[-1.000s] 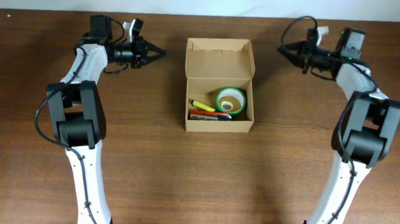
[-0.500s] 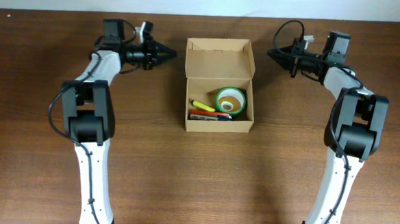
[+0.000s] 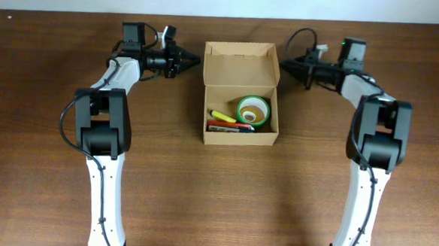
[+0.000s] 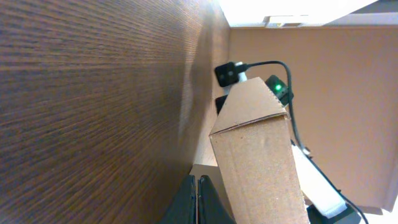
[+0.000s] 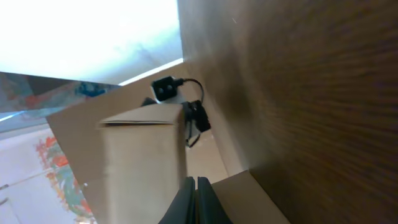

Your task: Pack container

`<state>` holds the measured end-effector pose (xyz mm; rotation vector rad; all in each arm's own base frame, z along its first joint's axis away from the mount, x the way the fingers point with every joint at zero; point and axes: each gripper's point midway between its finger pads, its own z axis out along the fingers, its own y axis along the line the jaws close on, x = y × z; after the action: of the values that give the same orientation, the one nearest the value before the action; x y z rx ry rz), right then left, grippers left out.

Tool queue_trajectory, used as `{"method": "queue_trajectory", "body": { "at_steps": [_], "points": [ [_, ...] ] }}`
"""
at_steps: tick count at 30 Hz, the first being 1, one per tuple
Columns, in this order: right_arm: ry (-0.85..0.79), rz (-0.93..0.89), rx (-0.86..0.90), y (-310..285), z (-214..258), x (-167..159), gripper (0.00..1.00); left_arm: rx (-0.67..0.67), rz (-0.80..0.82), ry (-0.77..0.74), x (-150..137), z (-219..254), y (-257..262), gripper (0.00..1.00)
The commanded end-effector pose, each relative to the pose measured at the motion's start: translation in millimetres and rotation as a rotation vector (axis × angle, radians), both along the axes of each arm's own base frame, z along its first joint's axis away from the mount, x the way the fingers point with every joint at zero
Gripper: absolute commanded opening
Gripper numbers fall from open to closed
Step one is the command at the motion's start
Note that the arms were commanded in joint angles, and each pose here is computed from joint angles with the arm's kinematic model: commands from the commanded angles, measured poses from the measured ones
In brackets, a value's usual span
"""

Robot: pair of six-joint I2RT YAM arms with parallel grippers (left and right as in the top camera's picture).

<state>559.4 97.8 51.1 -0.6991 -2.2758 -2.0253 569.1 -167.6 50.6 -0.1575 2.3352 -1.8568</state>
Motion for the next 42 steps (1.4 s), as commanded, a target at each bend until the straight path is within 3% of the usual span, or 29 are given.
{"method": "queue_trajectory", "body": {
  "at_steps": [1,20,31,42],
  "points": [
    [0.0,0.008,-0.009,7,-6,0,0.04,-0.001,-0.008,0.014,-2,-5,-5,0.02],
    [-0.044,0.071,0.035,15,4,-8,0.04,0.009,-0.068,0.008,-13,-6,-45,0.02],
    [-0.225,0.15,0.072,24,49,-8,0.04,-0.034,-0.101,-0.162,0,25,-48,0.02],
    [-0.401,0.169,0.085,24,122,-1,0.04,-0.07,-0.141,-0.438,19,106,-52,0.02]
  ]
}}
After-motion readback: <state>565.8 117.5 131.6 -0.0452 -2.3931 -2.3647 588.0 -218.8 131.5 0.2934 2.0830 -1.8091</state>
